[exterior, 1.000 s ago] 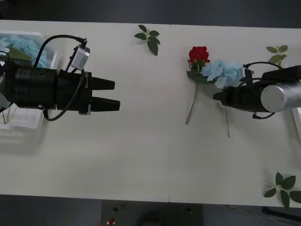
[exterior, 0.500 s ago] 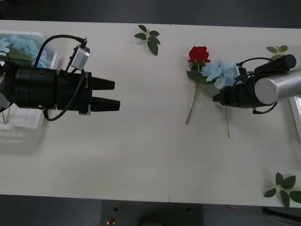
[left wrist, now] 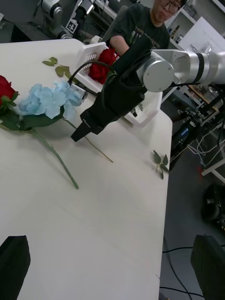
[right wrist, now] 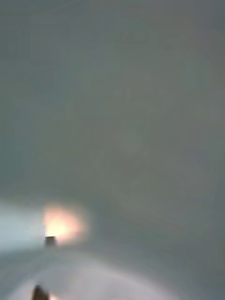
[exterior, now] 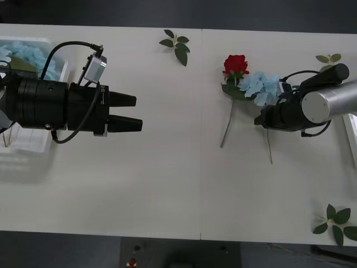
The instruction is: Put the red flowers into the right box and the blue flowers into the left box
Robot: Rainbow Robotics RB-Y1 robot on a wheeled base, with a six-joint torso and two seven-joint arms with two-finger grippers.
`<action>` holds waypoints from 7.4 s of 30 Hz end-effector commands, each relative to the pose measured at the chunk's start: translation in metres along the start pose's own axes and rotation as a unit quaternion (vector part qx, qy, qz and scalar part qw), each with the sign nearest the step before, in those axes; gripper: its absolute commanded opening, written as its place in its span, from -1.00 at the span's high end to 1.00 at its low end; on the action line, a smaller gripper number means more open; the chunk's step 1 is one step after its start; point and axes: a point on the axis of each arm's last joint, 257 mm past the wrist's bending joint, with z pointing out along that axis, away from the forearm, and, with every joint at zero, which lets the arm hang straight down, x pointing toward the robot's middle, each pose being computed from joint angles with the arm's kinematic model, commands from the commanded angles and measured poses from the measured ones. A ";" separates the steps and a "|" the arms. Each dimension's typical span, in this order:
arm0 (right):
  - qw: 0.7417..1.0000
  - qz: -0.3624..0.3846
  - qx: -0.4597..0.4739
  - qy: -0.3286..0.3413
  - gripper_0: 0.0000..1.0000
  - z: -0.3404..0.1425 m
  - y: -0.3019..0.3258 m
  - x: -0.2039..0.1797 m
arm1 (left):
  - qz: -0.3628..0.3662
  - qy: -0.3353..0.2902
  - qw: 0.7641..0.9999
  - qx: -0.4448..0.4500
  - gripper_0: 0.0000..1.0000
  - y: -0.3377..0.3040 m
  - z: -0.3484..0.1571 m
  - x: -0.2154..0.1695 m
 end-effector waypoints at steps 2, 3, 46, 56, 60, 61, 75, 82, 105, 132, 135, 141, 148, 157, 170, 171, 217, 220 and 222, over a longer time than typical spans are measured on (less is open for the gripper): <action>1.000 -0.015 0.012 0.022 1.00 0.002 -0.005 0.016 | 0.028 -0.007 1.000 -0.001 -1.00 -0.001 -0.002 -0.017; 0.999 -0.017 0.015 0.023 1.00 0.002 -0.006 0.016 | 0.028 -0.007 1.000 -0.001 -1.00 -0.001 -0.002 -0.017; 0.970 0.032 -0.242 0.000 1.00 -0.367 0.077 -0.105 | -0.087 -0.087 0.991 0.045 -1.00 -0.021 0.024 -0.021; 0.919 0.091 -0.378 -0.064 1.00 -0.342 0.141 -0.097 | -0.099 -0.160 0.980 0.063 -1.00 -0.029 0.043 -0.066; 0.899 0.107 -0.412 -0.104 1.00 -0.316 0.180 -0.085 | -0.103 -0.180 0.976 0.073 -1.00 -0.034 0.052 -0.077; 0.896 0.109 -0.415 -0.116 1.00 -0.310 0.187 -0.082 | -0.104 -0.184 0.975 0.074 -1.00 -0.035 0.054 -0.079; 0.878 0.096 -0.441 -0.157 1.00 -0.259 0.250 -0.055 | -0.085 -0.208 0.974 0.032 -1.00 -0.021 0.084 -0.094; 0.875 0.082 -0.457 -0.134 1.00 -0.256 0.274 -0.037 | -0.076 -0.192 0.978 0.027 -1.00 -0.019 0.102 -0.089; 0.886 0.015 -0.457 -0.073 1.00 -0.247 0.316 -0.006 | -0.074 -0.125 0.987 0.065 -1.00 -0.048 0.124 -0.048; 0.890 0.021 -0.451 -0.071 1.00 -0.233 0.319 -0.017 | -0.097 -0.081 0.991 0.041 -1.00 -0.007 0.041 -0.026; 0.889 0.023 -0.452 -0.069 1.00 -0.233 0.320 -0.016 | -0.125 -0.091 0.985 0.070 -1.00 -0.021 0.039 -0.034; 0.890 0.020 -0.449 -0.080 1.00 -0.232 0.318 -0.021 | -0.152 -0.113 0.977 0.097 -1.00 -0.035 0.040 -0.052; 0.885 0.022 -0.455 -0.094 1.00 -0.240 0.321 -0.030 | -0.218 -0.112 0.962 0.119 -1.00 -0.046 0.051 -0.057; 0.879 0.015 -0.461 -0.118 1.00 -0.246 0.325 -0.039 | -0.210 -0.119 0.962 0.129 -1.00 -0.055 0.084 -0.079; 0.881 0.001 -0.459 -0.118 1.00 -0.245 0.326 -0.035 | -0.297 -0.144 0.939 0.094 -1.00 -0.034 0.106 -0.091; 0.881 0.001 -0.459 -0.117 1.00 -0.245 0.327 -0.034 | -0.310 -0.141 0.936 0.092 -1.00 -0.033 0.107 -0.089; 0.878 -0.126 -0.430 -0.167 1.00 -0.249 0.338 -0.017 | -0.305 -0.075 0.944 0.098 -0.81 -0.058 0.139 -0.053; 0.877 -0.125 -0.434 -0.164 1.00 -0.251 0.341 -0.014 | -0.300 -0.074 0.947 0.092 1.00 -0.053 0.141 -0.051; 0.876 -0.124 -0.437 -0.163 1.00 -0.251 0.343 -0.012 | -0.293 -0.073 0.949 0.087 1.00 -0.052 0.141 -0.049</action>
